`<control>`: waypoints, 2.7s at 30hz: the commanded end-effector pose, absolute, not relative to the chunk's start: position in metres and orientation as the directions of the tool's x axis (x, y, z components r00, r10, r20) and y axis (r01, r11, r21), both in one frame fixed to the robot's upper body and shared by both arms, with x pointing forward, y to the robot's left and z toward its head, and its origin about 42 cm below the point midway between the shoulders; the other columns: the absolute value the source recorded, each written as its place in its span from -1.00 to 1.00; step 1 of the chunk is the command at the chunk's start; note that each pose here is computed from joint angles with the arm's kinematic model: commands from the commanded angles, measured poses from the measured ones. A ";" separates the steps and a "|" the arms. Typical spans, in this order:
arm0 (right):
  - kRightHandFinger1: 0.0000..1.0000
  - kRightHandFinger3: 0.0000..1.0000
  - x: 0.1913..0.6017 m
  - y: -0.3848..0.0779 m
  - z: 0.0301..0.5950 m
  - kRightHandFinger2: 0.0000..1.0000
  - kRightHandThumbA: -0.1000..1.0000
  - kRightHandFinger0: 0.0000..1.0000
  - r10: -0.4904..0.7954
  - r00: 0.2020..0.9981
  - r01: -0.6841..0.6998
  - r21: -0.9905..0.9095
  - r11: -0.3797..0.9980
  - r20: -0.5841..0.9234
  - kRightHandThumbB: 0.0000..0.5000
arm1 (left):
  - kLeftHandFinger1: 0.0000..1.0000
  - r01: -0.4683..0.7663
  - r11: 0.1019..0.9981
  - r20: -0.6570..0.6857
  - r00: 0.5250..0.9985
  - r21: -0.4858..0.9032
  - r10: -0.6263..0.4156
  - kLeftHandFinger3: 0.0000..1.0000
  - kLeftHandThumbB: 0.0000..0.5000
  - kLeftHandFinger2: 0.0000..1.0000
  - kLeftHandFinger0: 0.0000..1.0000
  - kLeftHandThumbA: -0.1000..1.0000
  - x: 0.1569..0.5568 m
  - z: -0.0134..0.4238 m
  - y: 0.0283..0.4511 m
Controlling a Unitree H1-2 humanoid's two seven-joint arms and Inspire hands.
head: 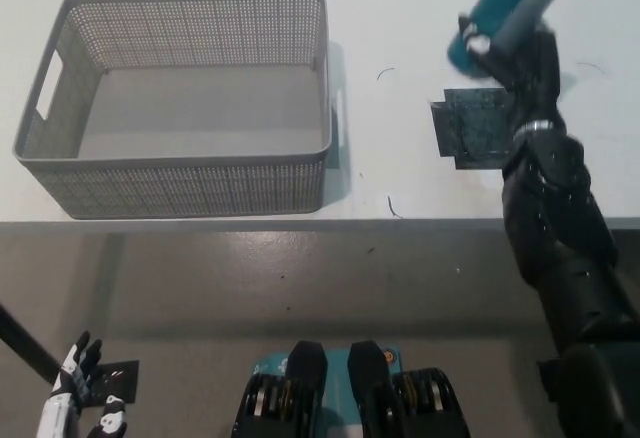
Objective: Use the right hand to pick up an air purifying spray and put it inside a container
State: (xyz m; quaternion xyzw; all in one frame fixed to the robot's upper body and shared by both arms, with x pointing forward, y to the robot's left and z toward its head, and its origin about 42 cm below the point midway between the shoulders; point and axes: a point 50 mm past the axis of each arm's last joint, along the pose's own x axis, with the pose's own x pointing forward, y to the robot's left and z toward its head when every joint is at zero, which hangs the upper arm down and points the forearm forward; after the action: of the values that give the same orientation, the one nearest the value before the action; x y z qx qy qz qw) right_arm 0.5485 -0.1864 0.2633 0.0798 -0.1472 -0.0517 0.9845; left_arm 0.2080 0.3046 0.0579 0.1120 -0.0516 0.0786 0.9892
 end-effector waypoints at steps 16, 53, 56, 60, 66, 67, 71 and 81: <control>-0.27 -0.16 0.517 -0.050 0.357 -0.16 -0.99 -0.24 0.342 0.786 -0.210 -0.299 0.931 0.515 0.68 | 1.00 -0.061 0.973 0.134 0.991 0.224 0.032 1.00 1.00 1.00 0.95 -0.28 0.229 0.069 0.289; 1.00 1.00 0.495 -0.044 0.240 1.00 0.06 1.00 0.597 0.788 -0.537 -0.305 0.787 0.153 1.00 | 1.00 -0.040 0.970 0.121 0.993 0.240 0.011 1.00 1.00 1.00 0.84 -0.57 0.221 0.072 0.290; 1.00 1.00 0.499 -0.039 0.247 1.00 0.42 1.00 0.634 0.762 -0.550 -0.385 0.741 0.133 1.00 | 1.00 -0.039 0.970 0.118 0.993 0.239 0.011 1.00 1.00 1.00 0.84 -0.65 0.221 0.072 0.290; 1.00 1.00 0.499 -0.028 0.253 1.00 0.78 1.00 0.643 0.754 -0.546 -0.418 0.726 0.132 1.00 | 1.00 -0.025 0.973 0.104 0.995 0.228 0.001 1.00 1.00 1.00 0.90 -0.70 0.217 0.071 0.289; 1.00 1.00 0.506 -0.004 0.282 1.00 1.00 1.00 0.654 0.748 -0.532 -0.487 0.693 0.113 1.00 | 1.00 -0.020 0.968 0.116 0.993 0.250 -0.009 1.00 0.99 1.00 0.88 -0.65 0.219 0.073 0.294; 1.00 1.00 0.508 -0.003 0.289 1.00 1.00 1.00 0.650 0.753 -0.525 -0.504 0.686 0.101 1.00 | 1.00 -0.019 0.966 0.118 0.993 0.256 -0.012 1.00 1.00 1.00 0.86 -0.61 0.221 0.073 0.291; 1.00 1.00 0.515 0.017 0.322 1.00 1.00 1.00 0.626 0.777 -0.496 -0.539 0.681 0.075 1.00 | 1.00 -0.023 0.969 0.102 0.995 0.245 -0.002 1.00 1.00 1.00 0.84 -0.57 0.221 0.072 0.284; 1.00 1.00 0.514 0.035 0.377 1.00 1.00 1.00 0.626 0.754 -0.439 -0.557 0.705 0.199 1.00 | 1.00 -0.012 0.971 0.109 0.994 0.237 -0.014 1.00 1.00 1.00 0.88 -0.54 0.221 0.070 0.277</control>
State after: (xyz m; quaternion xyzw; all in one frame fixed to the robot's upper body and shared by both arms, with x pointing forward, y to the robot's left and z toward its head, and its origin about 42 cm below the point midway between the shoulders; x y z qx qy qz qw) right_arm 0.5227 0.0240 0.3282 -0.2642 -0.1190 0.3058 0.9069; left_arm 0.2203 0.2775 0.0624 0.1110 -0.0358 0.0056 0.9932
